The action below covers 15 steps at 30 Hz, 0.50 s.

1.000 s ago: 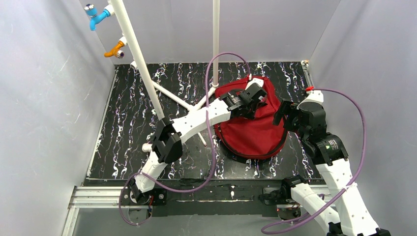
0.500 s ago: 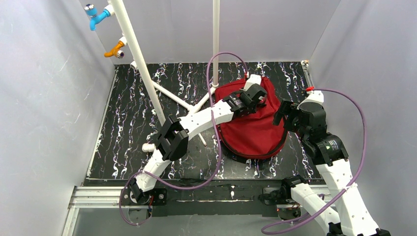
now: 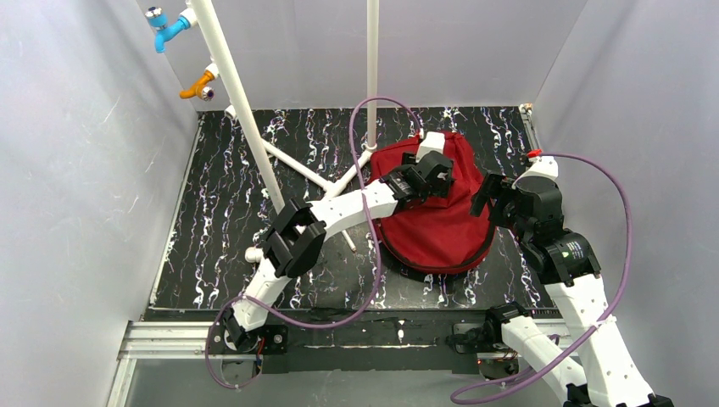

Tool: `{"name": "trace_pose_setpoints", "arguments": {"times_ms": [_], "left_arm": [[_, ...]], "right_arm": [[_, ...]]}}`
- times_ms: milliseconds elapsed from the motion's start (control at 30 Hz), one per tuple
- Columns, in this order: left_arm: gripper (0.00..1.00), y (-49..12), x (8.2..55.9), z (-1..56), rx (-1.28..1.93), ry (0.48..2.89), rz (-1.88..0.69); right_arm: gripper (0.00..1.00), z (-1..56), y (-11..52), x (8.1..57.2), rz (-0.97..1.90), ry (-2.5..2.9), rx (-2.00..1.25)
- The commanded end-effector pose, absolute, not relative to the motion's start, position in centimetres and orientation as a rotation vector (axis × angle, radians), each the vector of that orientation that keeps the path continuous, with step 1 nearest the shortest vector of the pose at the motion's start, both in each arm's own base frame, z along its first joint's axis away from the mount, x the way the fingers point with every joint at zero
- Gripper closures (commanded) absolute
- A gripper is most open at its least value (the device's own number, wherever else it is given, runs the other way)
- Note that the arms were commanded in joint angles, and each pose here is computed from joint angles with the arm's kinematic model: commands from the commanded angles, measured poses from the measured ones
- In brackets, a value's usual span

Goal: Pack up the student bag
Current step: Place the stationery in the student bag.

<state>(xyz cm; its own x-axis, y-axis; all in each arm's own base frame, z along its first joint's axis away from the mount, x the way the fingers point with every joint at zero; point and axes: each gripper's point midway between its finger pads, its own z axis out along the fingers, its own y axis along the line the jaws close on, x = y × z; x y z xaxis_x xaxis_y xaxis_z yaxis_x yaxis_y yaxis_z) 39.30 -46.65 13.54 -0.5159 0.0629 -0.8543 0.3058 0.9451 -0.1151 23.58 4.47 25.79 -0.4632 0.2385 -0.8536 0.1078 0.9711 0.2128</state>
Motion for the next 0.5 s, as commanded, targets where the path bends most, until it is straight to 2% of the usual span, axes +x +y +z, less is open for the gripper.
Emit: {"name": "trace_pose_setpoints", "arguments": {"times_ms": [0, 267, 333, 467], "left_arm": [[0.25, -45.1, 37.7, 20.8, 0.278, 2.032, -0.435], [0.23, -41.2, 28.1, 26.2, 0.574, 2.114, -0.707], [0.23, -38.8, 26.4, 25.7, 0.614, 2.130, -0.683], [0.23, -31.8, 23.8, 21.1, 0.599, 2.285, -0.464]], "right_arm": [[0.00, 26.5, 4.5, 23.9, 0.175, 2.021, 0.264], [0.00, 25.6, 4.8, 24.8, 0.157, 2.037, 0.240], [0.00, 25.4, 5.4, 25.2, 0.186, 2.040, 0.233], [0.00, 24.6, 7.0, 26.1, 0.253, 2.060, 0.173]]}}
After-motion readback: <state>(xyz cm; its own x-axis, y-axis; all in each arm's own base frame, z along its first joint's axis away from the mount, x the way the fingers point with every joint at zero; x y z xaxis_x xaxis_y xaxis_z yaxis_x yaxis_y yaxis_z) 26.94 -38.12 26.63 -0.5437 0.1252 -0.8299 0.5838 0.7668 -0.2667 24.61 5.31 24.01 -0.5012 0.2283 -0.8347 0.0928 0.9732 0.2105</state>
